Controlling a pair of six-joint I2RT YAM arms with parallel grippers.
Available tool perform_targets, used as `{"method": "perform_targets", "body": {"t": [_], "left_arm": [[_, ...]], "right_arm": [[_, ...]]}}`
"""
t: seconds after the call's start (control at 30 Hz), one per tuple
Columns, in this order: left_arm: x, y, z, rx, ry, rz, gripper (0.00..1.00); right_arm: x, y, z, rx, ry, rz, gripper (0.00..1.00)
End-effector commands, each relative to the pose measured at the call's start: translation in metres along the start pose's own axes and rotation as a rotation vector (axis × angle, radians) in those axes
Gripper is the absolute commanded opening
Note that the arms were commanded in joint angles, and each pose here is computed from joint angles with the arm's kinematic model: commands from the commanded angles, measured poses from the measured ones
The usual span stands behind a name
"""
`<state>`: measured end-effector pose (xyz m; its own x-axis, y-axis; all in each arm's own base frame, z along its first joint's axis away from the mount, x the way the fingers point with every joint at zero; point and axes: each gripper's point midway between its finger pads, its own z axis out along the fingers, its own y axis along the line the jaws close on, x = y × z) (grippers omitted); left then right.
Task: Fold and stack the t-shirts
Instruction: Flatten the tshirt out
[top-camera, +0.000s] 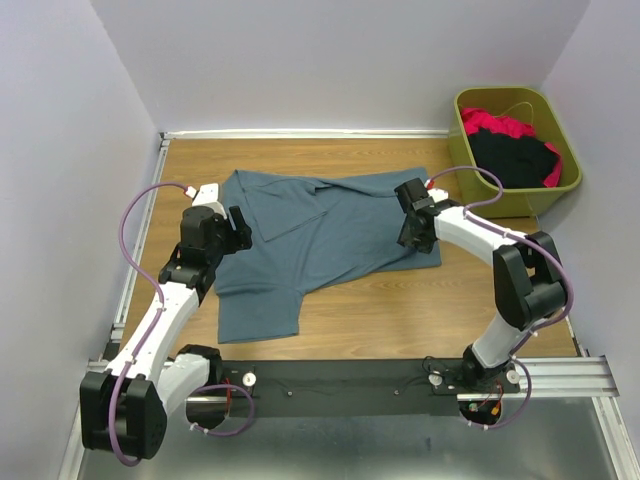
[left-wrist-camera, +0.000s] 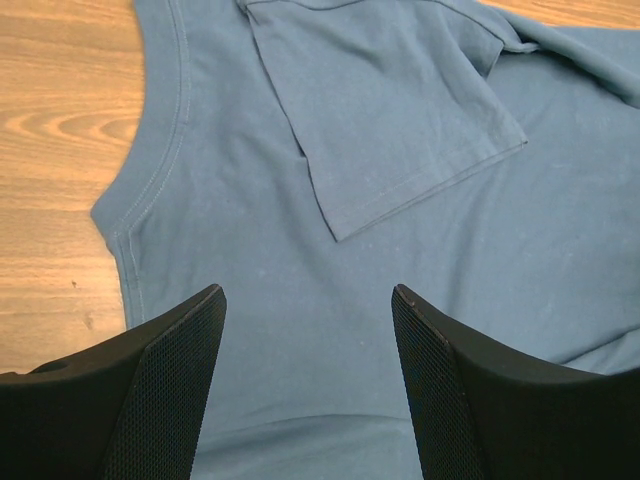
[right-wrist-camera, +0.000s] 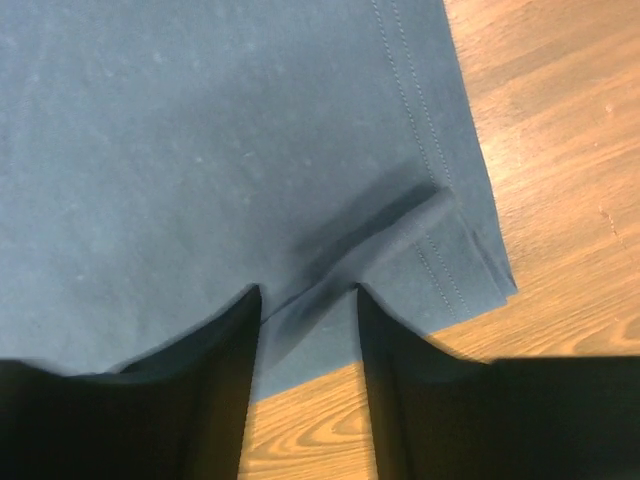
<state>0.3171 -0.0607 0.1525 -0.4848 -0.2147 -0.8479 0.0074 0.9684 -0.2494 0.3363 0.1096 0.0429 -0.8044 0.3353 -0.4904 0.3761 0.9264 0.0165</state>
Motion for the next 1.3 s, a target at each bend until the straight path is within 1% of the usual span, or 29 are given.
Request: {"method": "perform_targets", "body": {"t": [0.0,0.07,0.1,0.17,0.2,0.23,0.27,0.3,0.6,0.73,0.77,0.83,0.87,0.93,1.0,1.03,1.07,1.1,1.2,1.23,1.27], "left_arm": [[-0.016,0.001,-0.004,-0.013,-0.062,0.019,0.75],[-0.016,0.001,-0.004,-0.012,-0.066,0.019,0.75],[-0.017,0.0,-0.005,-0.011,-0.069,0.019,0.75],[-0.018,0.0,-0.005,-0.012,-0.073,0.022,0.75],[-0.019,0.0,-0.004,-0.012,-0.073,0.02,0.75],[-0.019,0.001,-0.004,-0.014,-0.074,0.02,0.75],[-0.019,0.0,-0.004,-0.013,-0.073,0.022,0.75],[-0.019,0.001,-0.004,-0.015,-0.074,0.023,0.75],[-0.02,0.002,-0.005,-0.025,-0.078,0.021,0.75],[-0.018,0.004,-0.005,-0.031,-0.074,0.023,0.75],[-0.019,0.003,-0.005,-0.029,-0.075,0.02,0.75],[-0.018,0.004,-0.004,-0.032,-0.071,0.02,0.75],[-0.018,0.004,-0.004,-0.033,-0.07,0.018,0.75],[-0.015,0.004,-0.004,-0.034,-0.061,0.013,0.75],[-0.011,0.005,-0.002,-0.036,-0.048,0.011,0.75],[-0.009,0.006,-0.001,-0.039,-0.038,0.003,0.75],[-0.006,0.006,0.0,-0.041,-0.028,-0.002,0.75],[-0.005,0.006,0.001,-0.044,-0.021,-0.007,0.75],[0.002,0.007,0.007,-0.054,0.016,-0.019,0.75],[0.004,0.009,0.011,-0.065,0.033,-0.026,0.75],[0.005,0.009,0.014,-0.067,0.042,-0.031,0.75]], "right_arm": [[0.0,-0.01,0.005,0.052,-0.027,0.036,0.42],[0.003,-0.013,0.004,0.053,-0.024,0.033,0.35],[0.003,-0.014,0.001,0.046,-0.029,0.038,0.24],[0.013,-0.021,0.0,0.05,-0.009,0.031,0.14],[0.016,-0.023,-0.001,0.05,-0.005,0.033,0.06],[0.017,-0.025,-0.006,0.041,-0.008,0.044,0.02],[0.019,-0.026,-0.007,0.038,-0.006,0.047,0.01],[0.025,-0.032,-0.007,0.046,0.002,0.045,0.01],[0.032,-0.061,-0.042,0.073,-0.014,0.093,0.01],[0.054,-0.071,-0.052,0.062,0.042,0.125,0.01],[0.07,-0.076,-0.05,0.062,0.085,0.123,0.01],[0.081,-0.078,-0.053,0.042,0.112,0.149,0.02],[0.096,-0.082,-0.053,0.038,0.16,0.149,0.04],[0.105,-0.083,-0.057,0.013,0.18,0.166,0.16],[0.111,-0.082,-0.06,-0.013,0.2,0.166,0.24],[0.111,-0.081,-0.061,-0.024,0.2,0.157,0.34],[0.107,-0.08,-0.063,-0.034,0.187,0.151,0.37],[0.096,-0.074,-0.067,-0.051,0.161,0.147,0.45],[0.069,-0.066,-0.07,-0.055,0.09,0.096,0.52],[0.049,-0.057,-0.076,-0.076,0.048,0.065,0.57],[0.037,-0.052,-0.074,-0.076,0.015,0.048,0.58]]}}
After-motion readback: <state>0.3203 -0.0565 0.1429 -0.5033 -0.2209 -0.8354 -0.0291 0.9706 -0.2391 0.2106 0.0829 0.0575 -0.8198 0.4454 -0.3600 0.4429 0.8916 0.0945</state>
